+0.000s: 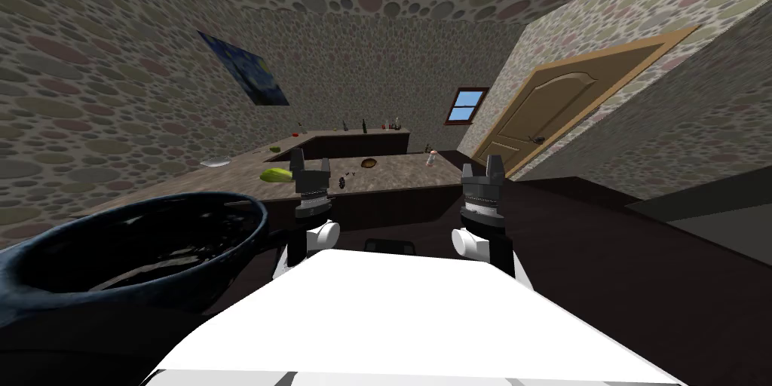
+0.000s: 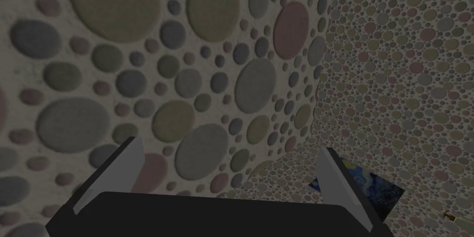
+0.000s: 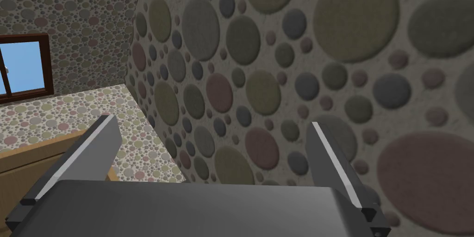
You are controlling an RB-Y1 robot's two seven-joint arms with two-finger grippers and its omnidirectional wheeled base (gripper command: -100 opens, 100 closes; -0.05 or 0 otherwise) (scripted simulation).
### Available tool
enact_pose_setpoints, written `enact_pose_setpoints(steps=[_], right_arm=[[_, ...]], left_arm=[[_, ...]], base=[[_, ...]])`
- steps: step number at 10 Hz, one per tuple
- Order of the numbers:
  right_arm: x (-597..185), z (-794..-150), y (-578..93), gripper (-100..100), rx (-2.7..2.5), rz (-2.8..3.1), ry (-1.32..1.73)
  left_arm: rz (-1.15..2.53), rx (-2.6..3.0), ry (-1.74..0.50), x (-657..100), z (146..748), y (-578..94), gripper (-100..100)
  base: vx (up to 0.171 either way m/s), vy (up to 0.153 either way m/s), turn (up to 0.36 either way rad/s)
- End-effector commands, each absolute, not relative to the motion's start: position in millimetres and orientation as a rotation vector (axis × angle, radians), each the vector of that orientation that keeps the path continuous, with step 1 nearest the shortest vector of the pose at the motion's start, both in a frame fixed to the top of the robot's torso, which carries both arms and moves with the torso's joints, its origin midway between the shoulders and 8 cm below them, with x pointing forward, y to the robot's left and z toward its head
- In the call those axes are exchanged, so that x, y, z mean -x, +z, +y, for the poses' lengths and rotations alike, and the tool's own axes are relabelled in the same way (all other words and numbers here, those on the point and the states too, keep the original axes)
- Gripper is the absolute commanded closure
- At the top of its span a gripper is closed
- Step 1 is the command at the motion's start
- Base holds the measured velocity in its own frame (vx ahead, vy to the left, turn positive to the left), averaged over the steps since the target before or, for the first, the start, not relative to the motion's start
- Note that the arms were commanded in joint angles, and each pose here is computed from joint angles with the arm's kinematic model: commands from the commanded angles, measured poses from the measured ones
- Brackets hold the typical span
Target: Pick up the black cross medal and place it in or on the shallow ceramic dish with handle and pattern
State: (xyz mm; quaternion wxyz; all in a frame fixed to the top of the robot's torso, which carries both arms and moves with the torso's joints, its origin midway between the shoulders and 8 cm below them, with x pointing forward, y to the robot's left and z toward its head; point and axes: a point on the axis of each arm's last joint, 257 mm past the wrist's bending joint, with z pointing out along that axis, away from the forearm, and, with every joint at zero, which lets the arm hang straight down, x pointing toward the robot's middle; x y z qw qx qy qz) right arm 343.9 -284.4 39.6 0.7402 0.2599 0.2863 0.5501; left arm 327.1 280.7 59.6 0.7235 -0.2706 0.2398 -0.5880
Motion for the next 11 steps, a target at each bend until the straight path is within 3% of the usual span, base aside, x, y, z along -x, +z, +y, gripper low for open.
enact_pose_setpoints(steps=[1,11], right_arm=[[-343.9,-284.4,39.6,0,-0.57,0.628,1.207],[-343.9,-284.5,39.6,0,-0.57,0.628,1.206]], left_arm=[[0.585,0.586,-1.271,-330.1,280.9,50.2,-100],[0.971,0.595,-0.942,-336.3,324.1,-50.4,-100]], base=[[0.0,0.01,-0.085],[-0.006,0.064,-0.132]])
